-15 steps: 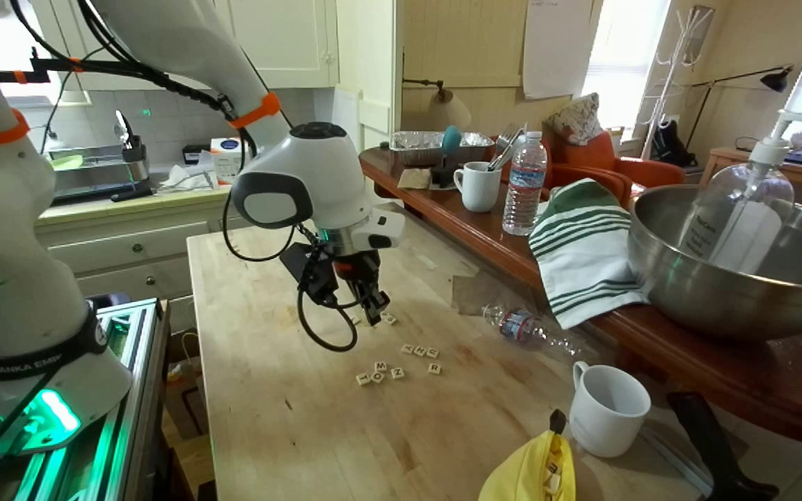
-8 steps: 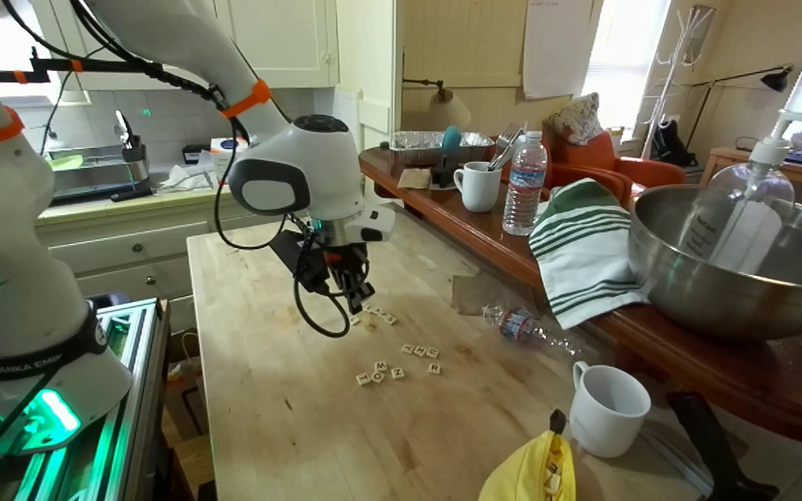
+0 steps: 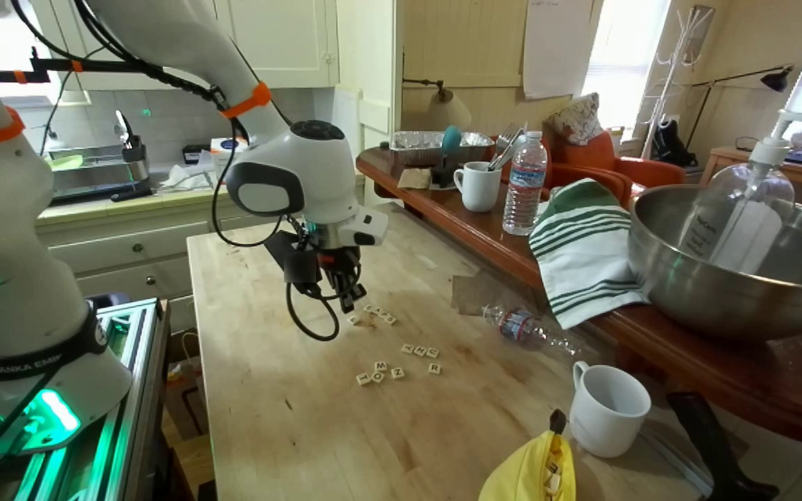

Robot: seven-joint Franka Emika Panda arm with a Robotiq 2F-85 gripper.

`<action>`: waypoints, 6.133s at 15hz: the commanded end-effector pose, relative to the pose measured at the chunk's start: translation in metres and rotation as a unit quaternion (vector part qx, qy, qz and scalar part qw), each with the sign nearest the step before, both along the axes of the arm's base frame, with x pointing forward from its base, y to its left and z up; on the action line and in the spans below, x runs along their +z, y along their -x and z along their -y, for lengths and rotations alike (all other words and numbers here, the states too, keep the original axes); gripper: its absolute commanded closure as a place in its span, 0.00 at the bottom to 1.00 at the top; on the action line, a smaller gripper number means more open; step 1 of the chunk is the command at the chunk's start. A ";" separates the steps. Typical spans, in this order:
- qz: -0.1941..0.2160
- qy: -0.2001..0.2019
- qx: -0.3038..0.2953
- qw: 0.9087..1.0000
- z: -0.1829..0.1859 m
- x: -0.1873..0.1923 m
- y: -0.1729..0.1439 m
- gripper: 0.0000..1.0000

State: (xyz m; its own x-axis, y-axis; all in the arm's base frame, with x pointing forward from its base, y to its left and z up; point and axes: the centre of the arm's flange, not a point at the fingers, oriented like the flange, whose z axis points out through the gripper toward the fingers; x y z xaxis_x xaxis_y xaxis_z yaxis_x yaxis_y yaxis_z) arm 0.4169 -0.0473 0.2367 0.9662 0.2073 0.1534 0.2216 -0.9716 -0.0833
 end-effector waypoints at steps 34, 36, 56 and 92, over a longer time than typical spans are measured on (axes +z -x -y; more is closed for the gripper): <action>0.025 0.028 -0.043 0.998 0.057 -0.040 -0.009 1.00; 0.032 0.019 -0.047 0.998 0.054 -0.030 -0.009 1.00; 0.034 0.022 -0.010 0.999 0.025 -0.036 -0.007 1.00; 0.063 0.015 -0.028 0.998 0.036 -0.009 -0.046 1.00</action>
State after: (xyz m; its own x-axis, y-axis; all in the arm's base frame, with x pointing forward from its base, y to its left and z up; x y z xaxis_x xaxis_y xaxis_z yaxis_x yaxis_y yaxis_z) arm 0.4602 -0.0876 0.2400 0.9424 0.1640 0.2914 0.1757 -0.9843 -0.0144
